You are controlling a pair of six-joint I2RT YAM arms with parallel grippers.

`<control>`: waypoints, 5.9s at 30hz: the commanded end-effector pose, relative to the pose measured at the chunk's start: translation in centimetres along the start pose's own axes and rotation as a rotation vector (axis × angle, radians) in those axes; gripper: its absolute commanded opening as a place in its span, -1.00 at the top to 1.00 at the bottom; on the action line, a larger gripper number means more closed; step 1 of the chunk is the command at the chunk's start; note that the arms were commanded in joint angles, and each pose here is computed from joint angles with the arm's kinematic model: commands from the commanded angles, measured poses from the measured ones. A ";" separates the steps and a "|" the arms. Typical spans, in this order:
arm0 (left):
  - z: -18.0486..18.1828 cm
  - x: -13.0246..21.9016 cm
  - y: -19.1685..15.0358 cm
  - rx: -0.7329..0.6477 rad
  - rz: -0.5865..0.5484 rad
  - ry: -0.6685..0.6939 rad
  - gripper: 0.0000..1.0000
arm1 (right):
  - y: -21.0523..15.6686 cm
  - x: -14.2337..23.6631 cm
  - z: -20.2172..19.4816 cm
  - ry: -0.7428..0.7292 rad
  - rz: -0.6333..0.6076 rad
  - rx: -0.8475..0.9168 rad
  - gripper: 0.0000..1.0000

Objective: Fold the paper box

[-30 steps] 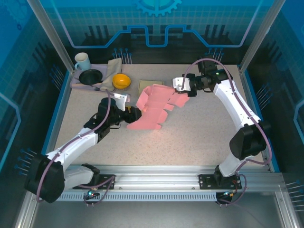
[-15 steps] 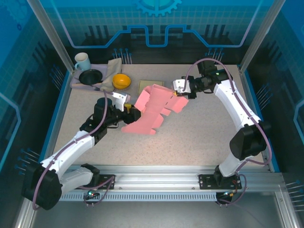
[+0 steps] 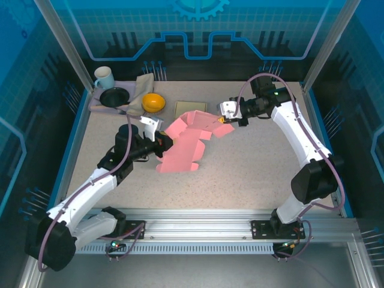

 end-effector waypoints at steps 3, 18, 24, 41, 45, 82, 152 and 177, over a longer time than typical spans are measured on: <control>-2.8 1.0 1.3 -0.068 -0.062 -0.120 0.99 | 0.3 0.7 0.8 0.018 -0.014 -0.012 1.00; -3.3 3.8 1.6 -0.090 -0.097 -0.024 -0.40 | -1.2 1.7 -0.3 -0.066 0.045 0.015 1.00; -4.9 7.5 4.2 -0.187 -0.246 0.009 -0.48 | -1.8 1.5 -0.9 -0.113 0.111 0.082 1.00; -1.2 1.9 1.8 -0.143 -0.083 0.070 -0.40 | -2.3 -4.5 1.0 -0.211 0.264 0.365 1.00; 0.2 1.3 0.2 -0.089 -0.096 0.108 -0.38 | -3.8 -7.2 1.9 -0.151 0.305 0.360 1.00; 5.6 0.7 -12.2 0.131 0.127 0.240 -0.03 | -10.3 -13.0 2.5 -0.417 0.460 0.543 1.00; 5.2 -6.5 -10.3 -0.011 0.189 0.217 -0.09 | -10.9 -12.3 5.3 -0.606 0.525 0.490 1.00; 5.3 -9.3 -11.3 -0.014 0.224 0.271 -0.11 | -11.1 -12.2 6.7 -0.585 0.579 0.512 1.00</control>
Point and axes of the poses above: each hand's point on the last joint's axis, 136 mm out from that joint toward the fingers, its own x axis back along the fingers, its own z axis along the line the jaws close on, y = z × x, the point moved 3 cm from there along x, back along the fingers, and after that the axes turned 3 degrees about x, right-handed, at the moved point
